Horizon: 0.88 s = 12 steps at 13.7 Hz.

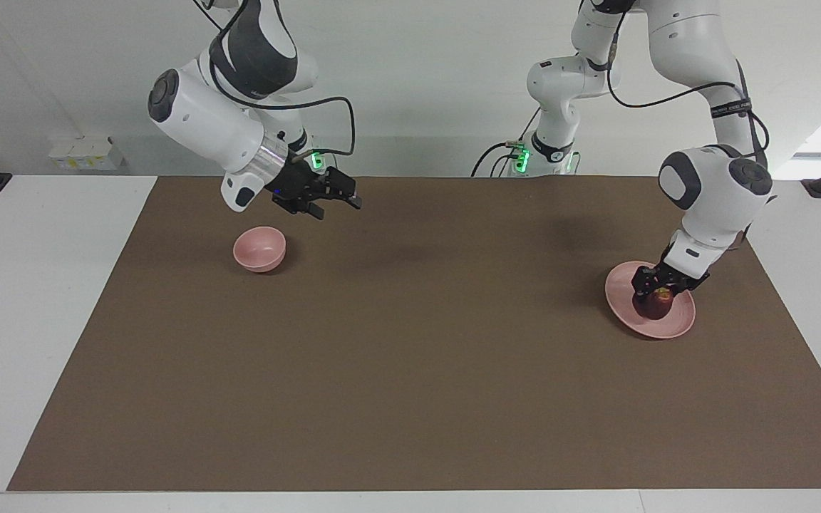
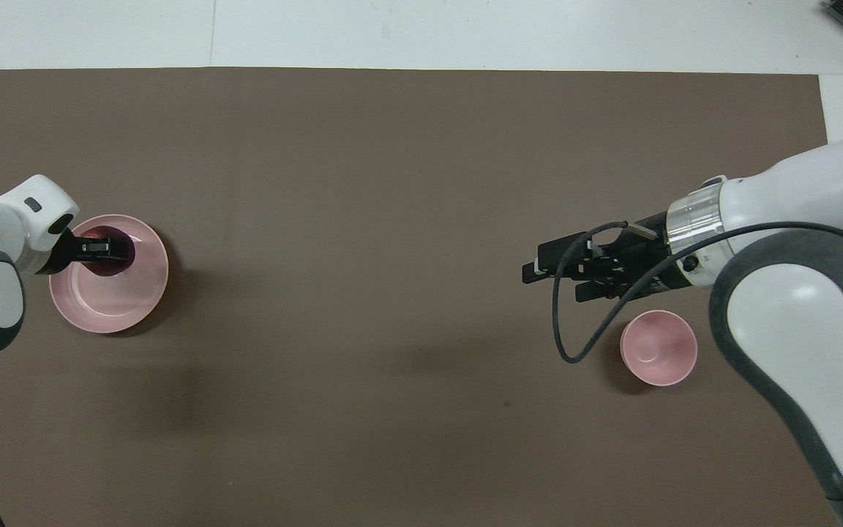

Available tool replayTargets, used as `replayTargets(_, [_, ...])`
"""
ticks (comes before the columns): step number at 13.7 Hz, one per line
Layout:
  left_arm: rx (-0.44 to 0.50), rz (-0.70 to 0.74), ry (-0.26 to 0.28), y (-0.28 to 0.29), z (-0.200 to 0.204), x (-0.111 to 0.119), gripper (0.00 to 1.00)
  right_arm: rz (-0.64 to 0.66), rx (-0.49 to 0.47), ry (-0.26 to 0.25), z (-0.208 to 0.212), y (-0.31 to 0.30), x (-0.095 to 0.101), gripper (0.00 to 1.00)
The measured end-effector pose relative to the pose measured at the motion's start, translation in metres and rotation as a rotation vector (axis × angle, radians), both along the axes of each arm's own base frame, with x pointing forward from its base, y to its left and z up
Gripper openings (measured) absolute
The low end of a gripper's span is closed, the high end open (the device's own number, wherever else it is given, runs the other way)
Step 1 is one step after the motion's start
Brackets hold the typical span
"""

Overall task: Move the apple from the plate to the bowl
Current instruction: 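Grasp the apple with the left gripper while the right gripper advances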

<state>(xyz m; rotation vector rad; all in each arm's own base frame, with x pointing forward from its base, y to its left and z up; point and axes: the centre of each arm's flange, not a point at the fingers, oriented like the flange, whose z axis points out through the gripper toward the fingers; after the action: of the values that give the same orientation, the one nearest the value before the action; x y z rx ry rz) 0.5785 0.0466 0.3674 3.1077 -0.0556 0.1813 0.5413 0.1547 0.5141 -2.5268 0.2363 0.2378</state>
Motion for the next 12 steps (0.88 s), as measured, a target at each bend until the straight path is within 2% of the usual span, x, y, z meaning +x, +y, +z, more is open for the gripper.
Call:
replayTargets(2, [0.0, -0.032, -0.012, -0.007, 0.025, -0.003, 0.68, -0.03, 0.011, 0.012, -0.006, 0.02, -0.004, 1.0])
replayTargets(4, [-0.045, -0.049, -0.008, -0.02, 0.052, -0.005, 0.68, -0.038, 0.031, 0.019, -0.015, 0.037, -0.009, 1.0])
replayTargets(7, [-0.17, -0.105, 0.0, -0.042, 0.092, -0.012, 0.68, -0.024, 0.072, 0.047, -0.029, 0.057, -0.017, 1.0])
replayTargets(12, [-0.386, -0.178, 0.019, -0.084, 0.157, -0.051, 0.68, -0.083, 0.171, 0.018, -0.04, 0.091, -0.016, 1.0])
